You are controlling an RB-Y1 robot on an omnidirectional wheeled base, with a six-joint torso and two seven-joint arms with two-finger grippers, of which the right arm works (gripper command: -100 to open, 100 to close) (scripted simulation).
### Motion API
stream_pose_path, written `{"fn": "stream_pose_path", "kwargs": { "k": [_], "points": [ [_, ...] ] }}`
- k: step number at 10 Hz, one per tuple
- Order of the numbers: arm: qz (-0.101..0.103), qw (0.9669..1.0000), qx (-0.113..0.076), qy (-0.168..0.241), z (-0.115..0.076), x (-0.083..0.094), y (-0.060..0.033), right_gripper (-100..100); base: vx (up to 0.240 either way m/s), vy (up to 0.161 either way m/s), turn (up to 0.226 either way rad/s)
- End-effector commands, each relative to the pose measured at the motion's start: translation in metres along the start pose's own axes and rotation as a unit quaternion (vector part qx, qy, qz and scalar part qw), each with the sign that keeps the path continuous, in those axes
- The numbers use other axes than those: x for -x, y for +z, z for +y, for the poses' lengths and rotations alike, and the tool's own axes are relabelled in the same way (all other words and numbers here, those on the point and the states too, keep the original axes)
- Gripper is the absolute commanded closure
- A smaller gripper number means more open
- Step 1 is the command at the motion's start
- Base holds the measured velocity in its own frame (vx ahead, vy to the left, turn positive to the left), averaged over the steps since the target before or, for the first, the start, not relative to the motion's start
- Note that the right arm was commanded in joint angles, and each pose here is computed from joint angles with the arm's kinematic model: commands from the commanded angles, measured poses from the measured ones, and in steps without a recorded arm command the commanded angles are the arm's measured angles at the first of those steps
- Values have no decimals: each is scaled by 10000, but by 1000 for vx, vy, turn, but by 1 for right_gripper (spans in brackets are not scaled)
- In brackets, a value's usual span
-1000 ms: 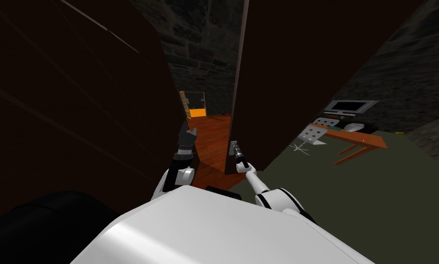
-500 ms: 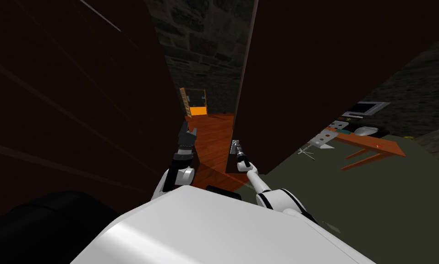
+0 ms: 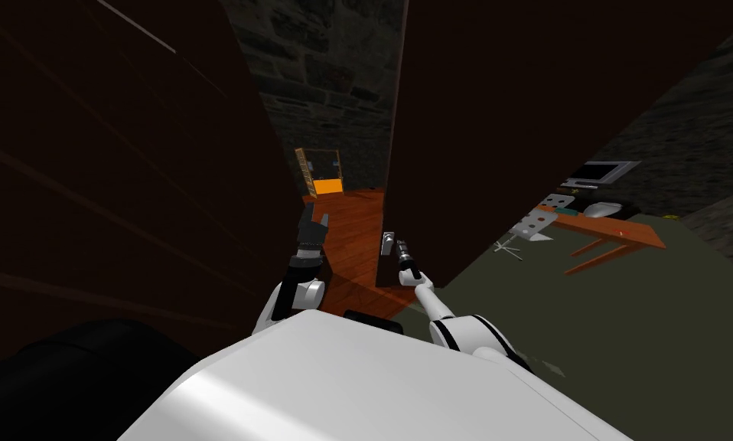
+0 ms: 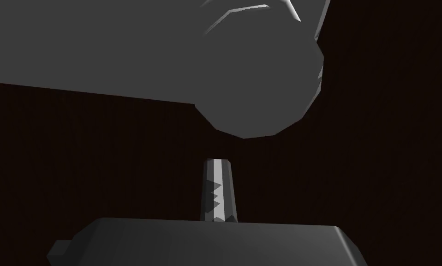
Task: Push the door open
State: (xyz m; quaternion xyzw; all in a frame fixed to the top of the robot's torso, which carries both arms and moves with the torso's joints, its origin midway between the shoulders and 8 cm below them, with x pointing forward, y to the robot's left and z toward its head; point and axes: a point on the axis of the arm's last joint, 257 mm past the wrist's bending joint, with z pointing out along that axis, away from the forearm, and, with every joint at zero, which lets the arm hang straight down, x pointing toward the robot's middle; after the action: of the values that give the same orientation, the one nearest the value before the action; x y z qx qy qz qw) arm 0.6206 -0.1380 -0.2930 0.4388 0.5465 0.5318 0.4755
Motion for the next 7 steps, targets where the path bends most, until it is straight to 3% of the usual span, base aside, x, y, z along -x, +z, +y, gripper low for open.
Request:
{"fn": "stream_pose_path", "kwargs": {
  "k": [1,5,7],
  "points": [
    [12,10000,-18,23,-6,-13,3,-100,-231,17,-12],
    [127,9996,-79,229,-16,-273,15,-100,-272,20,-23],
    [46,9999,-52,115,-15,-104,8,-100,-15,32,13]
  ]
}}
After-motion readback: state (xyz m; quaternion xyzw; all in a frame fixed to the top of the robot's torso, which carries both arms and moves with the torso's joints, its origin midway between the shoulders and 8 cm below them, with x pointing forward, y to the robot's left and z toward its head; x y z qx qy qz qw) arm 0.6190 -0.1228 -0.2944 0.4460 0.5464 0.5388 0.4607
